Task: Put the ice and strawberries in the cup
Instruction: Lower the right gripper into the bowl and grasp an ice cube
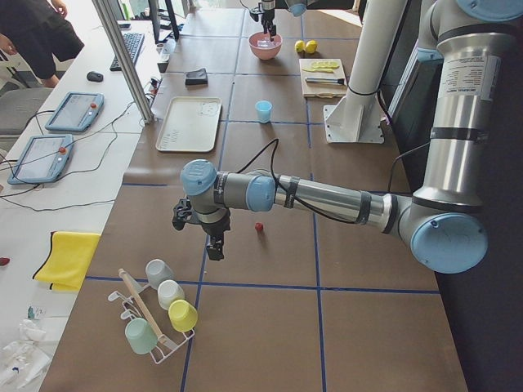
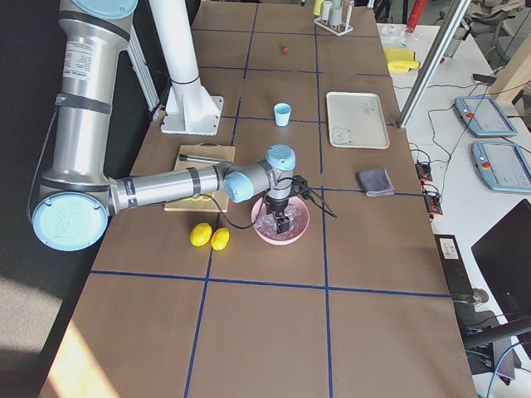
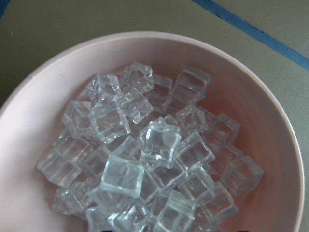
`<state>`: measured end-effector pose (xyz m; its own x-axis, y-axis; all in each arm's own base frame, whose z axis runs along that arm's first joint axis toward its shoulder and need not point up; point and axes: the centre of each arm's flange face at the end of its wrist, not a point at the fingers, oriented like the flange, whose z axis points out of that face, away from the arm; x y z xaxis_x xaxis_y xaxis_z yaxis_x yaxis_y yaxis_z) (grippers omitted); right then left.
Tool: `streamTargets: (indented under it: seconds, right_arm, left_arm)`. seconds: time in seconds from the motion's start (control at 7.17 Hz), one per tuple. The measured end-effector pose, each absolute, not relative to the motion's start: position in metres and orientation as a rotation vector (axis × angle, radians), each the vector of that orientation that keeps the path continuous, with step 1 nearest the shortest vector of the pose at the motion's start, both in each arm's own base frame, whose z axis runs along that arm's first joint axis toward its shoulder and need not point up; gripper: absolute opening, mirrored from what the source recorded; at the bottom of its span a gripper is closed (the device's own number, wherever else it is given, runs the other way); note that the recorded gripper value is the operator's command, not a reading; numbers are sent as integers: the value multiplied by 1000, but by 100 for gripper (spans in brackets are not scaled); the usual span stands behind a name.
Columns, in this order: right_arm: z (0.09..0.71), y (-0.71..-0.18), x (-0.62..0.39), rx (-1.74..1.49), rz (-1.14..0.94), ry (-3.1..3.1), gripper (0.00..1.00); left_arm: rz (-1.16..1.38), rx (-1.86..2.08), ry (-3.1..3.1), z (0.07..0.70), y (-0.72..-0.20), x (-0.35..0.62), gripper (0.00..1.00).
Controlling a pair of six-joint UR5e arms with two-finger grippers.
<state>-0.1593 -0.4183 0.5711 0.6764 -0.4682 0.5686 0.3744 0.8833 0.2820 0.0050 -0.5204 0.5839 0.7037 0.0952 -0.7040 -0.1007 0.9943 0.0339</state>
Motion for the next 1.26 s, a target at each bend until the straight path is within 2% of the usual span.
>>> streamTargets:
  seconds: [1.12, 1.26]
  right_arm:
    - [565, -425, -180, 141, -507, -676, 77]
    - [566, -425, -177, 140, -502, -674, 72]
  left_arm:
    - [107, -13, 799, 584, -519, 6, 100]
    - [106, -16, 819, 583, -519, 7, 100]
